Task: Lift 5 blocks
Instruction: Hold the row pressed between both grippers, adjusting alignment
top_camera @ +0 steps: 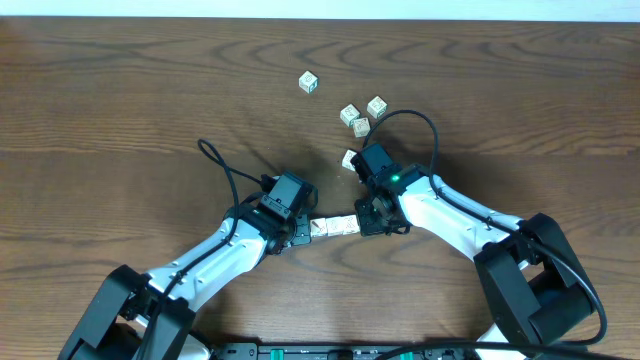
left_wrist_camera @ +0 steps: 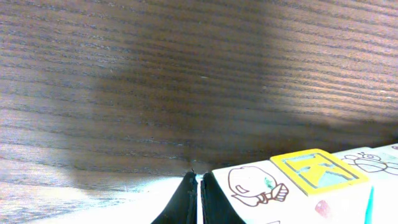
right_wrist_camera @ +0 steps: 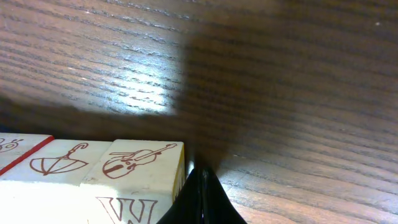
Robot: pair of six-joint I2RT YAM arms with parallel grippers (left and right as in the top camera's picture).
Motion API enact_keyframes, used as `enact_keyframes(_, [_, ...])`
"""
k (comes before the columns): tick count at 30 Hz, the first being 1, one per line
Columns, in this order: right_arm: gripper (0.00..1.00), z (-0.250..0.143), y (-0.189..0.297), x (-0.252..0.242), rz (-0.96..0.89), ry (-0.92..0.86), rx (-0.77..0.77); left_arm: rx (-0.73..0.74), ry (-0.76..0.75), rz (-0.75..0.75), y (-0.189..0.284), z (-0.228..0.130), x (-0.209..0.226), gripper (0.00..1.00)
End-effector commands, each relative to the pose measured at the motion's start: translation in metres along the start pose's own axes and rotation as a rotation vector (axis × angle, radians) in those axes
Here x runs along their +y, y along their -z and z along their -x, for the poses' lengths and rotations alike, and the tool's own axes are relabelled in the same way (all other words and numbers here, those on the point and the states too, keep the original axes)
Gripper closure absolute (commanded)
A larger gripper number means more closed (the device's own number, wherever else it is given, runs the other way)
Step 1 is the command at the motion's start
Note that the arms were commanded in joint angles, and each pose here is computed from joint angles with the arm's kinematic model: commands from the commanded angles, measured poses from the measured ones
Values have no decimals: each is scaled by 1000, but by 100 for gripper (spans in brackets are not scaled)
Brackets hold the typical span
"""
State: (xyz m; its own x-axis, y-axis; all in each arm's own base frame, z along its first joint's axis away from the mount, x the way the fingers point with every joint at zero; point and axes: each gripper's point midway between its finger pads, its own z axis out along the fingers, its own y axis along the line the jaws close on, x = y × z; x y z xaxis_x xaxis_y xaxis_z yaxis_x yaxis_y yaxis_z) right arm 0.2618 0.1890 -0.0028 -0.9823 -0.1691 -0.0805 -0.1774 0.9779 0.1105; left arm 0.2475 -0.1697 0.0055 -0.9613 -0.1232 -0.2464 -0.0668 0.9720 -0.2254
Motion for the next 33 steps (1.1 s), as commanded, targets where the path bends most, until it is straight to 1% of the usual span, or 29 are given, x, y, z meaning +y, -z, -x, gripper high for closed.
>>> enact_keyframes(1, [99,-18,15,68,269,86,60,41,-66,-262,22,-5,-65,93])
enact_keyframes(14, [99,-18,18,78,323,20,74,42,-63,-263,22,-5,-65,93])
enact_keyframes(20, [99,-15,21,85,360,27,67,43,-59,-263,22,-5,-65,93])
enact_keyframes(33, [99,-8,36,86,367,39,13,55,-59,-283,23,-7,-69,93])
